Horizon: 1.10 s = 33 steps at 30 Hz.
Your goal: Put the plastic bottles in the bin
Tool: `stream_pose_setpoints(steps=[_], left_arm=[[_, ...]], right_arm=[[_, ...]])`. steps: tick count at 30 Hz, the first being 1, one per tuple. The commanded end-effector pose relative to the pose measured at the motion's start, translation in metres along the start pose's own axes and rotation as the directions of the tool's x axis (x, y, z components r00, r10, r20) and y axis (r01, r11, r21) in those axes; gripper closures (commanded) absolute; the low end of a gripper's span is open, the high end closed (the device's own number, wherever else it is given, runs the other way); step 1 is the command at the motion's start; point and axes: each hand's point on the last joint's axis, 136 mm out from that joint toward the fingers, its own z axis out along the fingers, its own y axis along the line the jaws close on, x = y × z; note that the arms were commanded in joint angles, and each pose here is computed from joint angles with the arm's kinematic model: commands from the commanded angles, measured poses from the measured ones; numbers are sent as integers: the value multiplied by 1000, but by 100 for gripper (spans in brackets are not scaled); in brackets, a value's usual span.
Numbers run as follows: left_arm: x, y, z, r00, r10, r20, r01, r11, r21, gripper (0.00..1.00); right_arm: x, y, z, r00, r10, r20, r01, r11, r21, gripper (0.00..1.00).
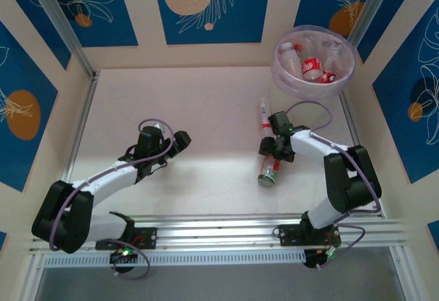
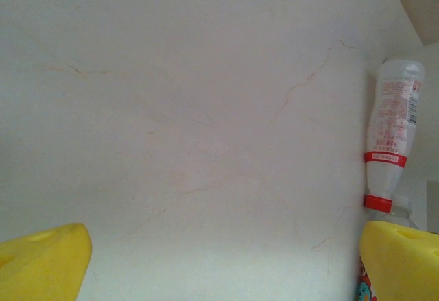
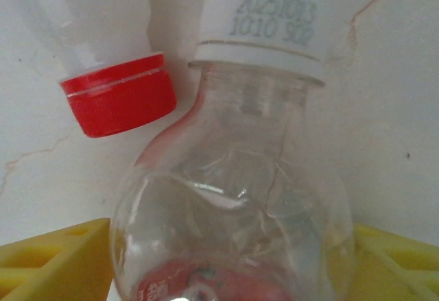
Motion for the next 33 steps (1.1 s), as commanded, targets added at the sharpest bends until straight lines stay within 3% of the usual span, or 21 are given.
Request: stream_pose_setpoints(steps=[1,12,17,20,25,33], left_arm=[[-5,-2,-5,1000,14,18,-14,1000,3,0],[-6,-3,-5,1000,10,20,-10,1000,8,0],[-6,-5,-5,1000,10,20,-11,1000,11,0],[-8,-7,-5,1000,13,22,-14,1000,12,0],[-9,-10,-4,1000,13,19,-13,1000,21,0],[-8,-11,-5,1000,10,16,-11,1000,29,0]], right_arm=[[-11,3,-1,999,16,39,-16,1000,-7,25],[-14,0,-30,994,-17,108,17,1000,3,43],[-14,6,-55,989,-45,141,50,998,-33,45],[-18,30,-89,973,-123,195,149,981,-125,45],[-44,70,-176,900,-196,389,320,904,-284,45],[-136,76,-327,662,-130,738,455,853,-258,46]])
